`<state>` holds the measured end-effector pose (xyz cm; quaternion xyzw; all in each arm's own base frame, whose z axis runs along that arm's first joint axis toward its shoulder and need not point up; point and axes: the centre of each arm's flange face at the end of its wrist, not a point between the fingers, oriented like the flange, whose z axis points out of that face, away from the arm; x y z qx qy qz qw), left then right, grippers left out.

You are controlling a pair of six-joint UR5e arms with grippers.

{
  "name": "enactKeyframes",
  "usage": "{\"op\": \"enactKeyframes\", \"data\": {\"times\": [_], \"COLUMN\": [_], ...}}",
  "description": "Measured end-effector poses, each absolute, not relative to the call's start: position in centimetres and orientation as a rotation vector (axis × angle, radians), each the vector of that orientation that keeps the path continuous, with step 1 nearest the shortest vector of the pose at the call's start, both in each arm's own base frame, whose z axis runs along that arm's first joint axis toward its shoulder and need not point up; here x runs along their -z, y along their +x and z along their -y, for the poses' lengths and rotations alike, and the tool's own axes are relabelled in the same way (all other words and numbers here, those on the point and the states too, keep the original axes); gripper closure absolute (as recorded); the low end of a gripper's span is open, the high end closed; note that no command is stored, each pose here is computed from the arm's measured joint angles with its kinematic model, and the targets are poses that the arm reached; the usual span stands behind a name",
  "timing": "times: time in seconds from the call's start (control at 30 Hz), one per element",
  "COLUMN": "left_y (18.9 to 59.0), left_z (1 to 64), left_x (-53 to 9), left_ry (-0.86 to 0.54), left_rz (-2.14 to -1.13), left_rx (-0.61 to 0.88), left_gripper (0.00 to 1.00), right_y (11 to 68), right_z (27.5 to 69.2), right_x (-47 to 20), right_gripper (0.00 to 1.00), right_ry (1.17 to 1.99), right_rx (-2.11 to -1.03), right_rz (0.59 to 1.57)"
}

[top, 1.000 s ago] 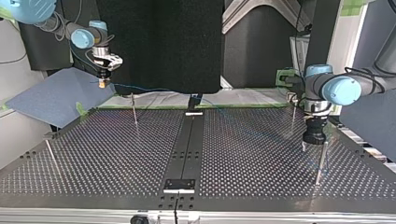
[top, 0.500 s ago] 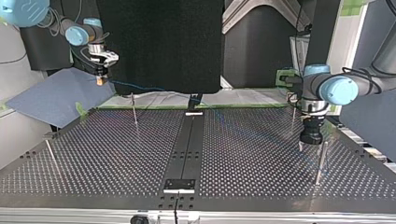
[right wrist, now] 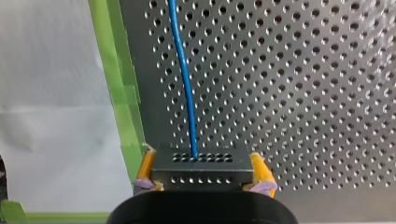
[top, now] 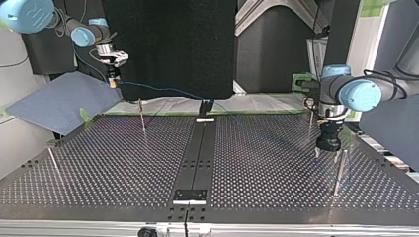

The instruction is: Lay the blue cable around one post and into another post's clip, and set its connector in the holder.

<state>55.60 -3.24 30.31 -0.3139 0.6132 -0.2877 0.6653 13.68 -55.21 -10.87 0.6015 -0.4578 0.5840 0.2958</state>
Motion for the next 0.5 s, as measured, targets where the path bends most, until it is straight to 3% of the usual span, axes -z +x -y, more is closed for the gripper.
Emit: {"op": "enactKeyframes", "data": {"times": [0.5], "left_y": [53.3], "left_z": [4.9], "left_x": [-33.1], "left_ry": [-0.685], "left_rz": [-1.450], "left_rx": [0.680], "left_gripper": [0.00], "right_y": [14.7], "right_z": [55.0], "right_x": [10.8], "right_gripper": [1.00], "right_ry": [1.652], "right_rx": [-1.601], "right_rz": [1.184]}}
